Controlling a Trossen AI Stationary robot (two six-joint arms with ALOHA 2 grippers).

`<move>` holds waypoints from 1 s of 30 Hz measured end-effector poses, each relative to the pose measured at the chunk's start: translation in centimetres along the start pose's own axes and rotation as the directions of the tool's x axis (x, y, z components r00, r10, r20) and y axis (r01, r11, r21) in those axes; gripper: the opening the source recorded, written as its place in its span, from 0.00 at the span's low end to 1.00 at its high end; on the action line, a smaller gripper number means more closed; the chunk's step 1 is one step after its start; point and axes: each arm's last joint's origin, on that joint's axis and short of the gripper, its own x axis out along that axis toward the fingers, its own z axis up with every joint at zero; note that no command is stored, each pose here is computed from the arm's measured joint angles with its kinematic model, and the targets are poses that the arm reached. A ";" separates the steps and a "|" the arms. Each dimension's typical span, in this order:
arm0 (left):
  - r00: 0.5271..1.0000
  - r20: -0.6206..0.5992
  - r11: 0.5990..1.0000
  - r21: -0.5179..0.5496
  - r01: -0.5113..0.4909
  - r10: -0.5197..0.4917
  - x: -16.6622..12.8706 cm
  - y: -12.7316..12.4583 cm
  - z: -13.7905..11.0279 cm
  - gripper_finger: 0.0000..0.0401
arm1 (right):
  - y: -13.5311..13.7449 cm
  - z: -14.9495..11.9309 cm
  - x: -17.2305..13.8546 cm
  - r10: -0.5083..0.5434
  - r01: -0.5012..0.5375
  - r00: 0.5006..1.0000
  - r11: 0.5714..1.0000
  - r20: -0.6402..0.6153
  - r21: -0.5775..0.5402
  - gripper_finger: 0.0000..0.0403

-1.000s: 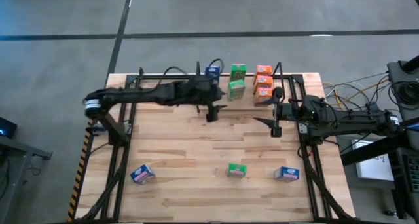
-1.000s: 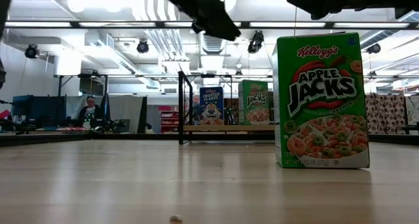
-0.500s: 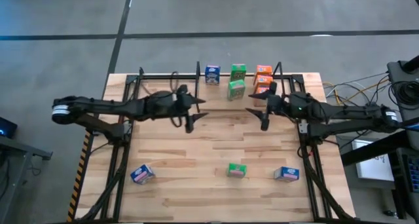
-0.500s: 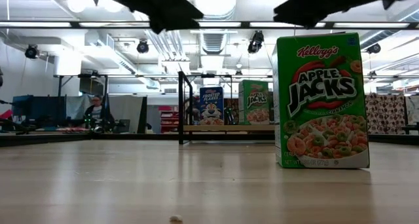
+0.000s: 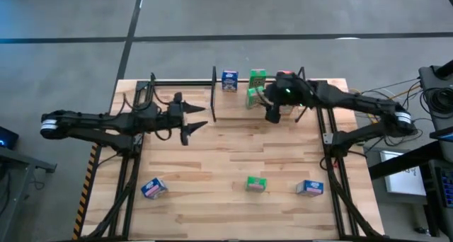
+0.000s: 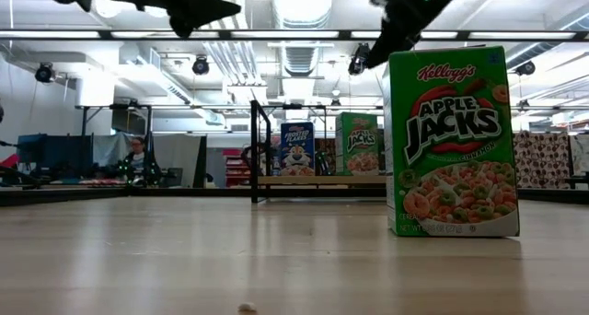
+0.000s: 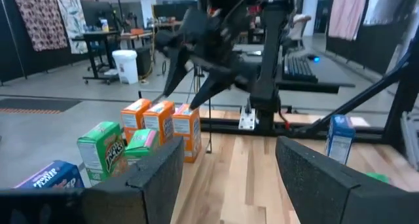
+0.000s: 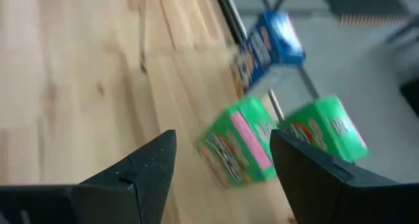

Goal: Stack cereal on shelf
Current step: Put the left green cereal box aligned with the other green cereal box on the shelf

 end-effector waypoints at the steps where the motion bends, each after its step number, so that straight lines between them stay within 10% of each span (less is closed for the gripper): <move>1: 1.000 0.008 1.000 -0.008 0.000 0.000 -0.3 0.0 0.1 0.56 | -0.5 0.3 0.4 -0.003 0.003 0.999 1.000 -0.043 0.000 0.60; 14: 1.000 -0.008 0.999 -0.036 0.000 -0.001 -1.7 0.2 0.3 0.56 | -4.8 2.8 6.6 0.143 -0.193 0.940 0.972 -0.311 -0.136 0.79; 30: 1.000 -0.016 0.999 -0.034 0.001 -0.001 -1.5 0.2 0.2 0.56 | -7.5 1.7 10.2 0.195 -0.256 0.894 0.961 -0.404 -0.103 0.75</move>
